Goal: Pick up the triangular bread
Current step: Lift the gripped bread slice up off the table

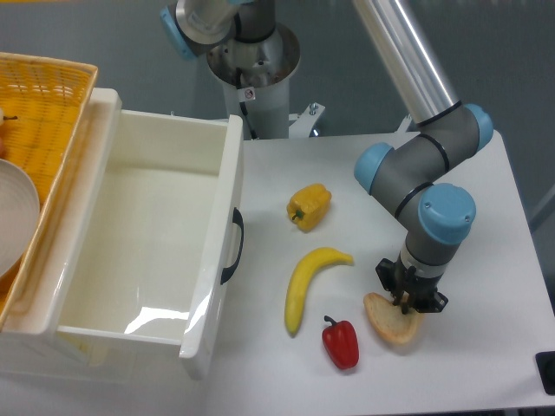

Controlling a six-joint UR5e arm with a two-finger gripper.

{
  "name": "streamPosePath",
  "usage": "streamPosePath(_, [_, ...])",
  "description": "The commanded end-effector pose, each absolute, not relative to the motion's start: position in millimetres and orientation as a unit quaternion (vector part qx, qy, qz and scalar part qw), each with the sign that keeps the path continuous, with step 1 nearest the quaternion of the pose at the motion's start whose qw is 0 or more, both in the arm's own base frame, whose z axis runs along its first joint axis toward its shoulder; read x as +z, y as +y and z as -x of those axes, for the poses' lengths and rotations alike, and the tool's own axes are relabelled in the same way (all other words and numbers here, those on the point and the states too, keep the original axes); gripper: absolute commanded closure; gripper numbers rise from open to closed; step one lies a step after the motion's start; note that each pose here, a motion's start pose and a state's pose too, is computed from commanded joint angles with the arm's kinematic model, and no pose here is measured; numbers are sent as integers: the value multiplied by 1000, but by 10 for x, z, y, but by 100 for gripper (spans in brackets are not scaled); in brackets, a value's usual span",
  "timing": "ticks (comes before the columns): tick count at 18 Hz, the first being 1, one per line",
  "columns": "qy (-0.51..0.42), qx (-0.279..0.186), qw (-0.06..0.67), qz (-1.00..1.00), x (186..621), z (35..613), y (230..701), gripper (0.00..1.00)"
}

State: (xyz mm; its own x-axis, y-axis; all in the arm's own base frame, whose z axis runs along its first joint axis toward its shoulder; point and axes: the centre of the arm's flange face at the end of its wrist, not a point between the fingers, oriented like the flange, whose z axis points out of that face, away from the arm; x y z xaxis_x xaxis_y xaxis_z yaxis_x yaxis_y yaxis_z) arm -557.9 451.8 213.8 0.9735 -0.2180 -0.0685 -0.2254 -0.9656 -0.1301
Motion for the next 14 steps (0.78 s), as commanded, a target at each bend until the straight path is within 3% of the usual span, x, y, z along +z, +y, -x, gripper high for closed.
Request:
streamPosePath(3, [111,34,70,991,2307,5585,4469,100])
streamPosePath(14, [121,-35,2,992,3003,5730,4369,100])
